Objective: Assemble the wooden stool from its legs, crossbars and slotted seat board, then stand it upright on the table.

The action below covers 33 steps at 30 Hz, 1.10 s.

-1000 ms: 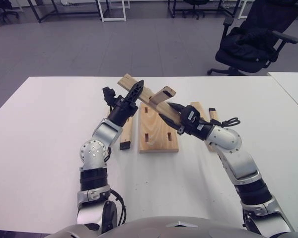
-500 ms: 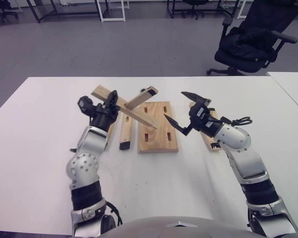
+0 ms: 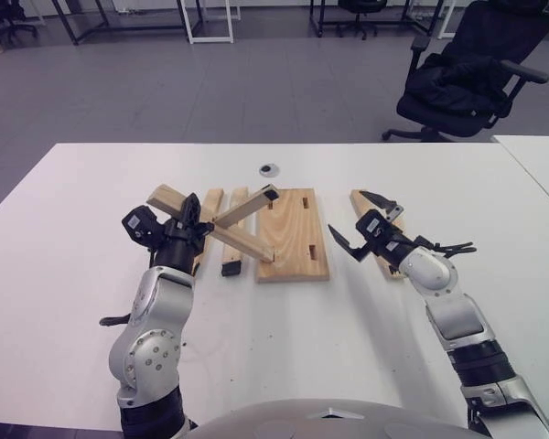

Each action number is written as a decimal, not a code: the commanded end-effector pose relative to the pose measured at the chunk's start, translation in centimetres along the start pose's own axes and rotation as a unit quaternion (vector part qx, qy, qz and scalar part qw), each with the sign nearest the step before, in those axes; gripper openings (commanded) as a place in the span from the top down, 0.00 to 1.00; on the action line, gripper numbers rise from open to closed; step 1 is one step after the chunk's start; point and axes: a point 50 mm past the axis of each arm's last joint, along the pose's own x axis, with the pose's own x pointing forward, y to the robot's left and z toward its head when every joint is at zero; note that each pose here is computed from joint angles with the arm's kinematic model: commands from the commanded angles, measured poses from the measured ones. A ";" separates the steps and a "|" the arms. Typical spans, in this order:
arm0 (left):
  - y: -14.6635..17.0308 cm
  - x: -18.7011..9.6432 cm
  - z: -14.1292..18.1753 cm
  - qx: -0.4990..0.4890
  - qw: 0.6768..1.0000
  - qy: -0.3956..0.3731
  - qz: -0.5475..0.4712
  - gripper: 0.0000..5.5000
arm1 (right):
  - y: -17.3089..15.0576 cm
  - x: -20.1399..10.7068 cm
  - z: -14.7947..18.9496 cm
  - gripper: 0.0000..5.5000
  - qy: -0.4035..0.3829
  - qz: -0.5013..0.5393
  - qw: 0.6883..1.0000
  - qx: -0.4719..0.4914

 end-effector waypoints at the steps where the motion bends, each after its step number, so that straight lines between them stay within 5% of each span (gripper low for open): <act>1: -0.3 0.0 -1.3 0.050 0.998 0.016 0.038 0.81 | 1.3 0.1 -0.1 0.08 0.002 0.021 1.000 0.003; 8: -2.6 -0.2 -2.8 0.163 0.985 0.055 0.001 0.81 | 4.8 -0.5 -3.6 0.08 0.095 0.129 0.983 -0.092; 17: -2.3 1.2 -3.9 0.273 0.958 0.090 -0.011 0.81 | 3.5 0.6 -0.8 0.08 0.018 0.078 0.996 -0.029; 26: -1.8 0.7 -6.0 0.354 0.929 0.101 -0.037 0.81 | 3.7 0.8 -2.4 0.08 0.081 0.049 0.993 -0.075; 33: -5.0 2.1 -3.8 0.330 0.940 0.004 -0.090 0.81 | 3.2 1.1 -2.0 0.08 0.073 0.044 0.993 -0.076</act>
